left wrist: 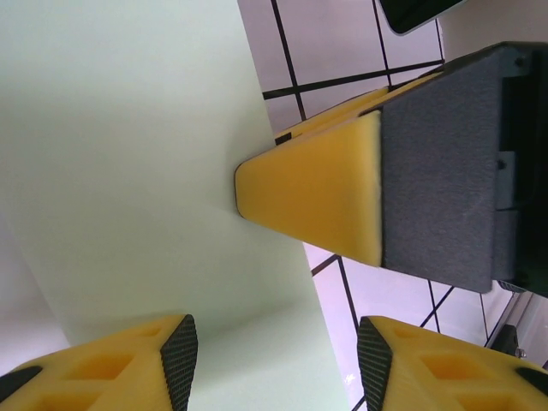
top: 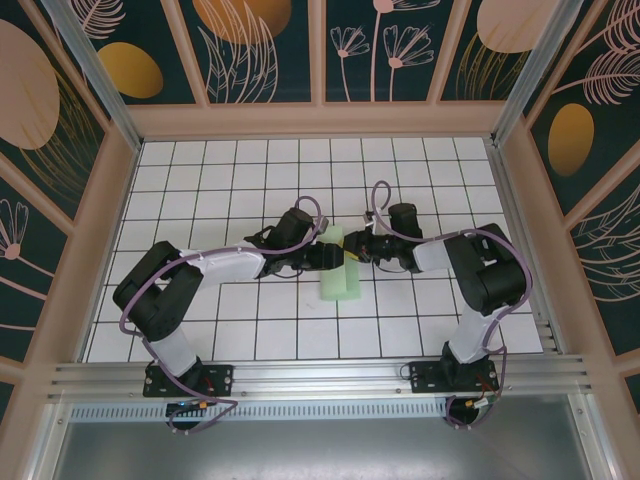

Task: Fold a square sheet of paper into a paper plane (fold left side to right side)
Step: First fold in half a square sheet of paper at the center of the table.

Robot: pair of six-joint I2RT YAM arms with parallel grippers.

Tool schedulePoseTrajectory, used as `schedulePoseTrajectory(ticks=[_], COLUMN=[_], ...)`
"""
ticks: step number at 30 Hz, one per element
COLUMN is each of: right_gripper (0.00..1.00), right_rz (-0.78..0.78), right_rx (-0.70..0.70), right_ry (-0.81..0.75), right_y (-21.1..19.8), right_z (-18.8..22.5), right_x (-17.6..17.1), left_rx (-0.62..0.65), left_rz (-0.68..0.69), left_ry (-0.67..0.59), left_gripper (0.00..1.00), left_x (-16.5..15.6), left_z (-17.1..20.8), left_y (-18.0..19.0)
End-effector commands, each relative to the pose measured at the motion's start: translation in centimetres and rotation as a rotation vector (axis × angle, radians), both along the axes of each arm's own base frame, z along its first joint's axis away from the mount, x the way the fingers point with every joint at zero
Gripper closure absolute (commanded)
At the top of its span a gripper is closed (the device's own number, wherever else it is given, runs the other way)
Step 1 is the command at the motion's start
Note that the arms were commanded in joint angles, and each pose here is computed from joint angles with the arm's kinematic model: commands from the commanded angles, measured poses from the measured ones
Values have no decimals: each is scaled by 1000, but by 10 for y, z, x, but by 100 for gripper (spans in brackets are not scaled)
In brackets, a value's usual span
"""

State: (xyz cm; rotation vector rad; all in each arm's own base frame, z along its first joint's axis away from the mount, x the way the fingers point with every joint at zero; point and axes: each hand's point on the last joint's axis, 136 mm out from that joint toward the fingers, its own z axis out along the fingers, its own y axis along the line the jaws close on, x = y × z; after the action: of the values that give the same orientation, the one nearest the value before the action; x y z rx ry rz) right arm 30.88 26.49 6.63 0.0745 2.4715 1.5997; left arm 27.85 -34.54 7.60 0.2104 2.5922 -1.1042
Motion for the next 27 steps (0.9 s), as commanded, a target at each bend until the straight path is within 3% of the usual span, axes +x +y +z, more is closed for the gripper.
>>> schedulePoseTrajectory(ticks=[1,4,11,25,27], right_gripper=[93,98,98,94,93], right_rz=[22,13,-9,-18,-18], right_rx=[-4,-29,-117,-199,-202], right_ry=[-54,-53,-73,-61,-58], right_y=[3,-3,-20,-31,-31], right_z=[9,5,-1,-16,-17], right_x=[5,6,14,17,17], left_rx=[-7,4,139,200,184], left_rz=[15,48,181,163,162], left_ry=[-17,-54,-80,31,20], left_gripper=[44,41,35,37,39], left_x=[5,8,12,16,22], left_z=[6,19,13,-37,-32], left_y=[-3,5,40,25,18])
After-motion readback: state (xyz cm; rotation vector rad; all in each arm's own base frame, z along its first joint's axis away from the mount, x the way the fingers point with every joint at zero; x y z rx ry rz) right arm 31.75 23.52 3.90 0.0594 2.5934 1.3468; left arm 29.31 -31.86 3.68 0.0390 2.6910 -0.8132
